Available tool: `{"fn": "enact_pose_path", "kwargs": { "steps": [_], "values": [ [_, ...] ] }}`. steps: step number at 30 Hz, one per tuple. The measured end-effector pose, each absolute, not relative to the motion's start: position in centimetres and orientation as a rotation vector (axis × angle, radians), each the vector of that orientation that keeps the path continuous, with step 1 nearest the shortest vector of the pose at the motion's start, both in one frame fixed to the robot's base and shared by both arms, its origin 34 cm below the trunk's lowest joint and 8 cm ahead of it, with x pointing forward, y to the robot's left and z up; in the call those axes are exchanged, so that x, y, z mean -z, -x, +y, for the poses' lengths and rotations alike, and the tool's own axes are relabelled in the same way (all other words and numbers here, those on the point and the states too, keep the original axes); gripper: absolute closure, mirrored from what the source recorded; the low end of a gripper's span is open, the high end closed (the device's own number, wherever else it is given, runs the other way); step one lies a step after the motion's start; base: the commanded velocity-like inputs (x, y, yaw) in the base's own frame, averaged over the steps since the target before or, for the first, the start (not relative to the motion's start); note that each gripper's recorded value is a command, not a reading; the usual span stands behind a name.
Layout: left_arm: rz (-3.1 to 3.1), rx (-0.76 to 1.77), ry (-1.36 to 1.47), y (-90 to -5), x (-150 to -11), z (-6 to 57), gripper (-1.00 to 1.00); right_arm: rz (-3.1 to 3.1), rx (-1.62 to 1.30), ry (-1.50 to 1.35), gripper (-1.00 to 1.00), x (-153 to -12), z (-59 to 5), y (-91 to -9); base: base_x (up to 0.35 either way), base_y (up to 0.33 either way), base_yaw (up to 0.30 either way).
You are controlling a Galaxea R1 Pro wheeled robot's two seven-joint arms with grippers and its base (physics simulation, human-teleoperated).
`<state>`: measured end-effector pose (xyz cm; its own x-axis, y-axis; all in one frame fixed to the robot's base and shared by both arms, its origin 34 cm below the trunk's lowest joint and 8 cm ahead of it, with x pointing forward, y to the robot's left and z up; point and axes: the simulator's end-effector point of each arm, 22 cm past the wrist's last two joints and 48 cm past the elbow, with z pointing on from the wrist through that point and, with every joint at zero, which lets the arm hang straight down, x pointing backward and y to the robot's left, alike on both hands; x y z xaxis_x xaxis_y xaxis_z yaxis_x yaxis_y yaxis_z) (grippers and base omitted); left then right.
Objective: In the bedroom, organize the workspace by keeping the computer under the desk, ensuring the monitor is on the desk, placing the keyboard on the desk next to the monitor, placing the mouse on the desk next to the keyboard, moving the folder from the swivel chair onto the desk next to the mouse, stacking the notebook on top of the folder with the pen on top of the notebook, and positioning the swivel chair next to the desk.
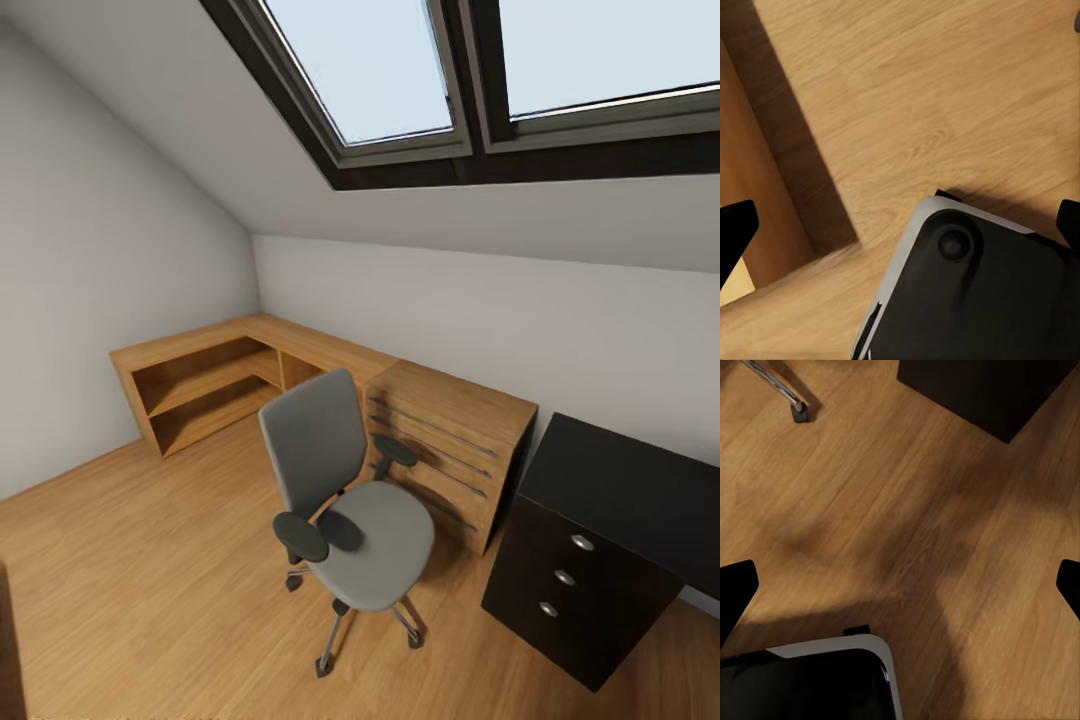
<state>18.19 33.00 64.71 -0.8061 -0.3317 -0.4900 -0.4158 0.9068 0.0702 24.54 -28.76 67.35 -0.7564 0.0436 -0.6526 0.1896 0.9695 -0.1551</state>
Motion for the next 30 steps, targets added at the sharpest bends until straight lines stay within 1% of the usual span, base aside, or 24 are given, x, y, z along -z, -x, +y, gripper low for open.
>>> {"fn": "enact_pose_path", "kwargs": {
  "steps": [5,8,30],
  "values": [
    [2.59,-0.239,0.54,-18.16,-64.71,33.0,-1.0,2.419,0.278,-0.16,-1.0,-67.36,-28.9,-24.56,0.0,0.0,0.037],
    [2.589,-0.239,0.54,-18.17,-64.71,33.0,-1.0,2.419,0.278,-0.161,-1.0,-67.36,-28.91,-24.57,0.0,0.0,0.156],
    [2.59,-0.239,0.54,-18.15,-64.71,33.0,-1.0,2.417,0.279,-0.162,-1.0,-67.38,-28.92,-24.61,0.0,0.0,0.228]
  ]
}}
